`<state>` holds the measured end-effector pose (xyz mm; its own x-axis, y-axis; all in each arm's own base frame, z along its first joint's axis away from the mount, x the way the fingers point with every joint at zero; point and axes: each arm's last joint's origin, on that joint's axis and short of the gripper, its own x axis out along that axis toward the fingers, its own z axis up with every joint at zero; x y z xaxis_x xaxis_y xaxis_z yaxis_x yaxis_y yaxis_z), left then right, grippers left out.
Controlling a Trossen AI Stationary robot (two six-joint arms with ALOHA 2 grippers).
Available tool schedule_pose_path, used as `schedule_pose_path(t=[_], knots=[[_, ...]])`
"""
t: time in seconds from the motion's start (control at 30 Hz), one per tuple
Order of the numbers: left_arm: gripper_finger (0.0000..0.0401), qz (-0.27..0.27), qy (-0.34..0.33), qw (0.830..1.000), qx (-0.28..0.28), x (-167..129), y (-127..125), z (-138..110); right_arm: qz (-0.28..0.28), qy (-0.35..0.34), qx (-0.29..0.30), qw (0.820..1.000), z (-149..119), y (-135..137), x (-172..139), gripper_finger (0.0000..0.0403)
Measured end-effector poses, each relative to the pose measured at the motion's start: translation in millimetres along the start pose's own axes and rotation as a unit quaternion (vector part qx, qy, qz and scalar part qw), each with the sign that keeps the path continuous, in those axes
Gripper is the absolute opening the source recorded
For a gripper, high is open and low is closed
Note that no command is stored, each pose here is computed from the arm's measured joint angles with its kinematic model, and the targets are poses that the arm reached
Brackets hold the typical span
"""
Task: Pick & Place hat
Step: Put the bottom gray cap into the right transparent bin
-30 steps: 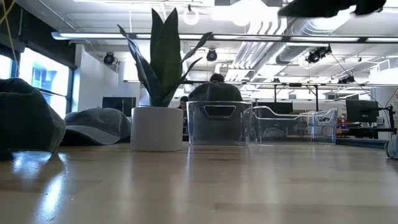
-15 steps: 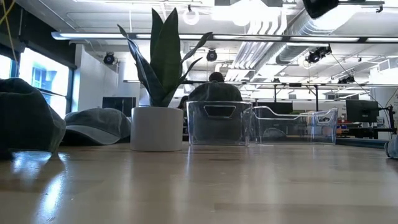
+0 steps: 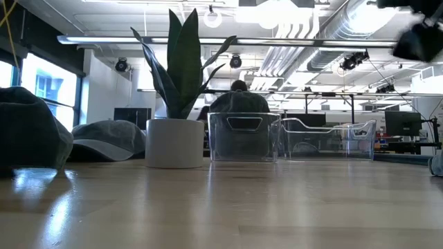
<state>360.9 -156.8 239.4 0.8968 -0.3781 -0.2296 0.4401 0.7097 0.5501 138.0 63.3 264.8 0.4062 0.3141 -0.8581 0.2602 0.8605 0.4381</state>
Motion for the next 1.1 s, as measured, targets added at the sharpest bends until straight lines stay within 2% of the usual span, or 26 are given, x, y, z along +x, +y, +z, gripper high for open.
schedule_pose_path(t=[0.1, 0.2, 0.4, 0.63, 0.73, 0.97, 1.1], knots=[[0.0195, -0.005, 0.010, 1.000, 0.000, 1, -2, -3, -0.018, 0.085, 0.055, 0.995, -13, -6, 1, 0.0245], [0.0195, -0.004, 0.007, 1.000, 0.000, 1, -2, -2, -0.036, 0.115, 0.070, 0.990, -21, -6, 1, 0.0243], [0.0195, -0.003, 0.010, 1.000, 0.001, 1, -2, -3, -0.010, 0.118, 0.009, 0.993, -29, 10, 7, 0.0242], [0.0195, -0.010, 0.019, 0.999, 0.027, 1, -3, -4, -0.052, 0.178, -0.039, 0.982, -52, 15, 35, 0.0229], [0.0195, -0.008, 0.016, 0.999, 0.028, 1, -3, -4, -0.043, 0.187, -0.052, 0.980, -56, 14, 49, 0.0220], [0.0195, 0.000, 0.018, 0.999, 0.052, 1, 5, -9, -0.065, 0.163, -0.078, 0.981, -58, 7, 62, 0.0169], [0.0195, 0.006, 0.021, 0.999, 0.048, 1, 10, -11, -0.079, 0.120, -0.119, 0.982, -55, 7, 64, 0.0103]])
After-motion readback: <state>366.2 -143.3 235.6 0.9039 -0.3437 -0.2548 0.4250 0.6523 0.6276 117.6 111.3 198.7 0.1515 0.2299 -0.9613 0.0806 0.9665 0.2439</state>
